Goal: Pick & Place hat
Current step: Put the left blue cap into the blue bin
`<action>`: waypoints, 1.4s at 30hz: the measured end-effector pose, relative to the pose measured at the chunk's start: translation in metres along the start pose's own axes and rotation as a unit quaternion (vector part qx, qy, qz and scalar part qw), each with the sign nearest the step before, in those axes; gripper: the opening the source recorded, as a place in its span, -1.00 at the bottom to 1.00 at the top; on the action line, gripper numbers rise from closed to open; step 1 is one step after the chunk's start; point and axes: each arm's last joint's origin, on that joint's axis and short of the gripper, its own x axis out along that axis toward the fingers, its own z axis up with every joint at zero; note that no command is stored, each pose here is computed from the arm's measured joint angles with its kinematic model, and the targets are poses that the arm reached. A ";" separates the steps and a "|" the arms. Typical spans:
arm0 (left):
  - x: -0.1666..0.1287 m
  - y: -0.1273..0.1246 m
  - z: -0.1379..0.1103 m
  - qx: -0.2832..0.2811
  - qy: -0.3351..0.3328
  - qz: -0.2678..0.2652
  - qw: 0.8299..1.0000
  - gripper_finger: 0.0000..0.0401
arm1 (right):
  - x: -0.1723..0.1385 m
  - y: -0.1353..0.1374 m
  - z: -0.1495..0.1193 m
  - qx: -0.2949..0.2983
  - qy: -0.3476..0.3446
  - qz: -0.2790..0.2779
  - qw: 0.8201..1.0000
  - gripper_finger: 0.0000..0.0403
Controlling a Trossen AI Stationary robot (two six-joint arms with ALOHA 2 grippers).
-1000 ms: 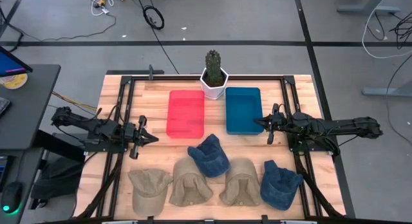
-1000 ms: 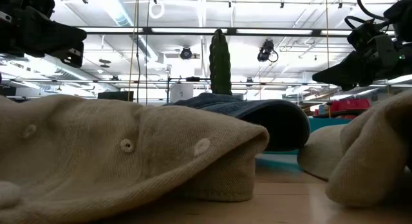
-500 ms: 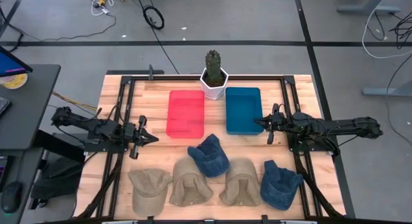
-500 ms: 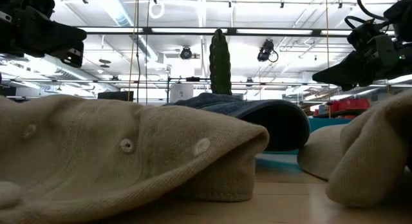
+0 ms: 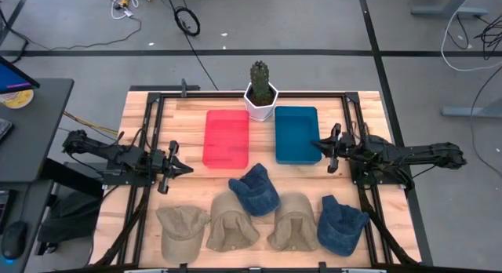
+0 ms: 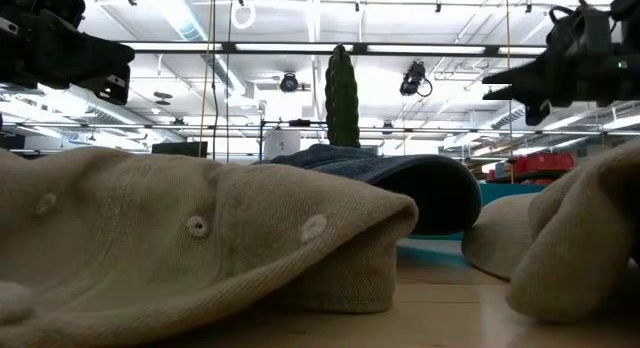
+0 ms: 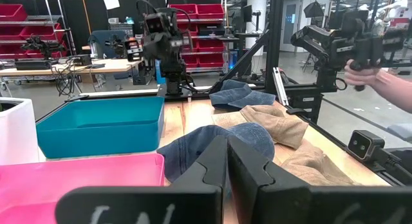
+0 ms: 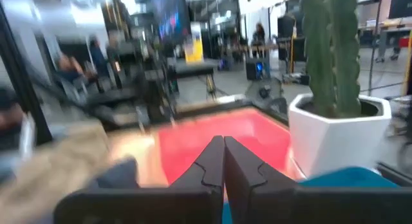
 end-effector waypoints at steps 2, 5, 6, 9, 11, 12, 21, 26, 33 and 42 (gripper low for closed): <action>0.000 0.000 0.000 0.000 0.000 0.000 1.000 -0.91 | 0.000 0.001 0.005 0.050 -0.024 0.004 0.998 -0.96; 0.000 0.000 0.000 0.000 0.000 0.000 1.000 -0.91 | -0.001 0.002 0.014 0.096 -0.070 0.016 0.993 -0.96; 0.000 0.000 0.000 0.000 0.000 0.000 1.000 -0.91 | -0.002 0.002 0.017 0.111 -0.085 0.024 0.990 -0.96; 0.000 0.000 0.000 0.000 0.000 0.000 1.000 -0.91 | -0.004 0.005 0.026 0.138 -0.123 0.068 0.980 -0.96; 0.000 0.000 0.000 0.000 0.000 0.000 1.000 -0.91 | -0.006 0.008 0.030 0.144 -0.140 0.102 0.974 -0.96; 0.000 0.000 0.000 0.000 0.000 0.000 1.000 -0.91 | -0.006 0.009 0.032 0.144 -0.143 0.119 0.972 -0.96; 0.000 0.000 0.000 0.000 0.000 0.000 1.000 -0.91 | -0.012 0.027 0.042 0.144 -0.192 0.222 0.945 -0.96; 0.000 0.000 0.000 0.000 0.000 0.000 1.000 -0.91 | -0.013 0.038 0.045 0.118 -0.218 0.258 0.934 -0.96; 0.000 0.000 0.000 0.000 0.000 0.000 1.000 -0.91 | -0.010 0.049 0.056 0.096 -0.249 0.276 0.923 -0.96; 0.000 0.000 0.000 0.000 0.000 0.000 1.000 -0.91 | -0.001 0.063 0.075 0.075 -0.254 0.286 0.921 -0.96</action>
